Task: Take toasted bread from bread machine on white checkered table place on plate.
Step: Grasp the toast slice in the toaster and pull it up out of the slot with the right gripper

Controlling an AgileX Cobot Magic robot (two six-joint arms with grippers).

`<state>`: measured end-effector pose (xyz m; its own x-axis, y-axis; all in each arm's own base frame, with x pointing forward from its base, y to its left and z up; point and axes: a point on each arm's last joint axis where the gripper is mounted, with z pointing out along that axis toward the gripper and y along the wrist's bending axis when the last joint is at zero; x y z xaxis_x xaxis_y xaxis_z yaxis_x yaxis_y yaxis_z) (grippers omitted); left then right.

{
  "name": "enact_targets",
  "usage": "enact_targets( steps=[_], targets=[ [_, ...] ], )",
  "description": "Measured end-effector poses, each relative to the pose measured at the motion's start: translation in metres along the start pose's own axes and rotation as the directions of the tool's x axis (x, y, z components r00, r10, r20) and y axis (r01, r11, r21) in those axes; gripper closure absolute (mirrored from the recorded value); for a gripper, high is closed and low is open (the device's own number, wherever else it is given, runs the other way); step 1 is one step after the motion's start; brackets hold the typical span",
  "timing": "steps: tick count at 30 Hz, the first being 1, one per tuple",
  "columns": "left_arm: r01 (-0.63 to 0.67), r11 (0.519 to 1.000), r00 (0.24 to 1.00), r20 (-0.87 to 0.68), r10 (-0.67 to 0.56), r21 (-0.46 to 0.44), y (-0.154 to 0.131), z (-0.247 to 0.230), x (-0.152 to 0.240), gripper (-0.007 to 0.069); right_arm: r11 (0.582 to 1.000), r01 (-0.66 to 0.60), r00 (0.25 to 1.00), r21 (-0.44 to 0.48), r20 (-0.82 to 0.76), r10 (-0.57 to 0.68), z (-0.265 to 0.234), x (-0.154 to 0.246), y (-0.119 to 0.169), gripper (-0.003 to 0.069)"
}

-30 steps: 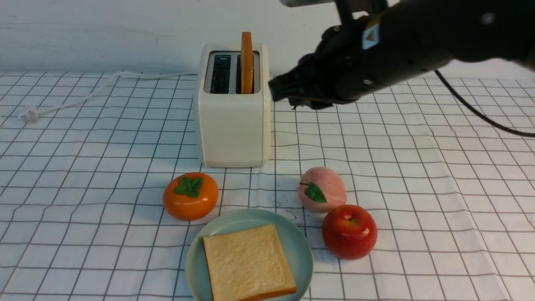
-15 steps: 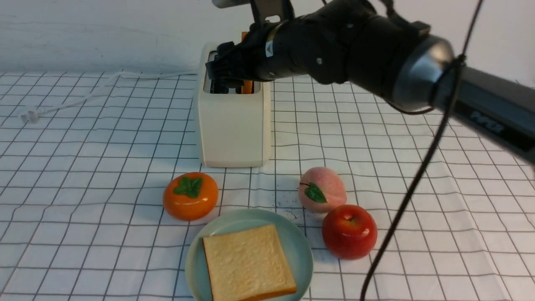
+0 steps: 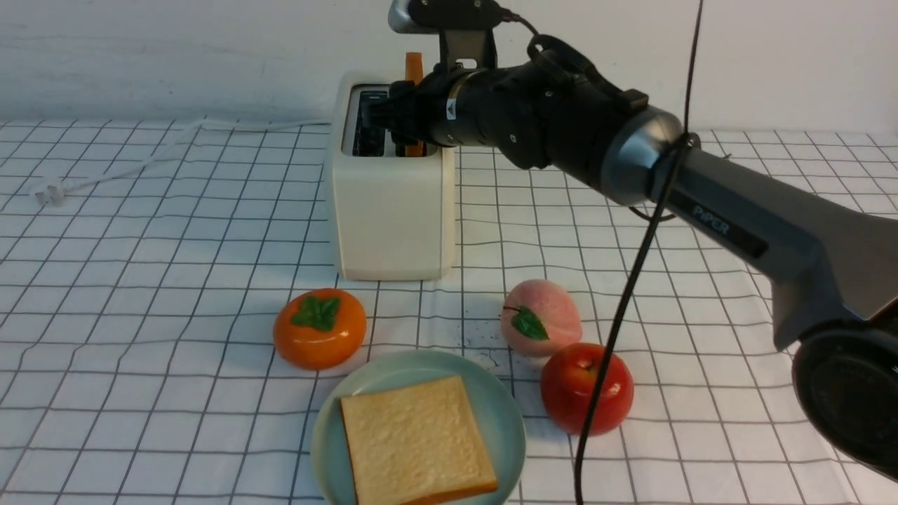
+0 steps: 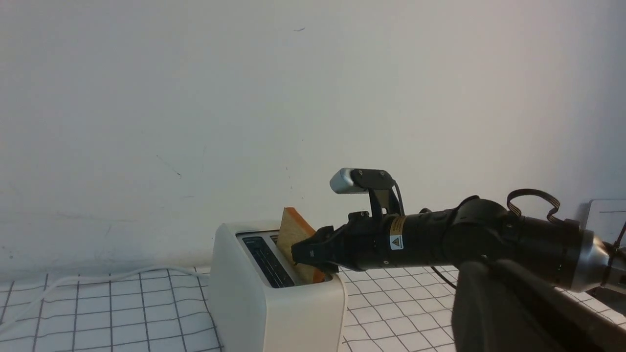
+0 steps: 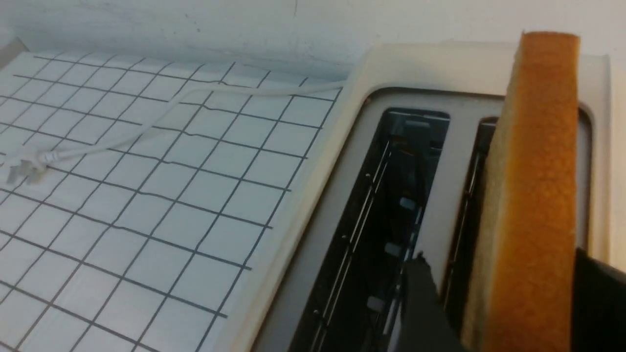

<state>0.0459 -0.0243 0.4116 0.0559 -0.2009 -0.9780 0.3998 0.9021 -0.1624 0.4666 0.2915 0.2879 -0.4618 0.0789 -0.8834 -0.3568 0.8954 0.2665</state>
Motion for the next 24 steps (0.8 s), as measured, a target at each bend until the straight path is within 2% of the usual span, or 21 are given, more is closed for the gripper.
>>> enact_targets(
  steps=[2, 3, 7, 9, 24],
  targets=[
    [0.000, 1.000, 1.000, -0.002, 0.000, 0.000, 0.000, 0.000, 0.000, 0.0638, 1.000, 0.000, 1.000, -0.002, 0.003, 0.000, 0.000, 0.000, 0.000, 0.0369],
    [0.000, 1.000, 1.000, -0.002, 0.000, 0.000, 0.000, 0.000, 0.000, 0.0638, 1.000, 0.000, 1.000, -0.002, 0.004, 0.000, 0.000, 0.000, 0.000, 0.0375],
    [0.000, 1.000, 1.000, -0.016, 0.000, 0.002, 0.000, 0.000, 0.001, 0.0638, 1.000, -0.001, 1.000, -0.005, 0.008, 0.001, 0.000, -0.001, 0.000, 0.0508],
    [0.000, 1.000, 1.000, -0.019, 0.000, 0.002, 0.000, 0.000, 0.002, 0.0638, 1.000, -0.001, 1.000, -0.005, 0.009, 0.001, 0.000, -0.001, 0.000, 0.0532],
    [0.000, 1.000, 1.000, -0.021, 0.000, 0.003, 0.000, 0.000, 0.002, 0.0638, 1.000, -0.006, 0.999, -0.018, 0.040, 0.006, -0.011, -0.014, 0.004, 0.0537]
  ],
)
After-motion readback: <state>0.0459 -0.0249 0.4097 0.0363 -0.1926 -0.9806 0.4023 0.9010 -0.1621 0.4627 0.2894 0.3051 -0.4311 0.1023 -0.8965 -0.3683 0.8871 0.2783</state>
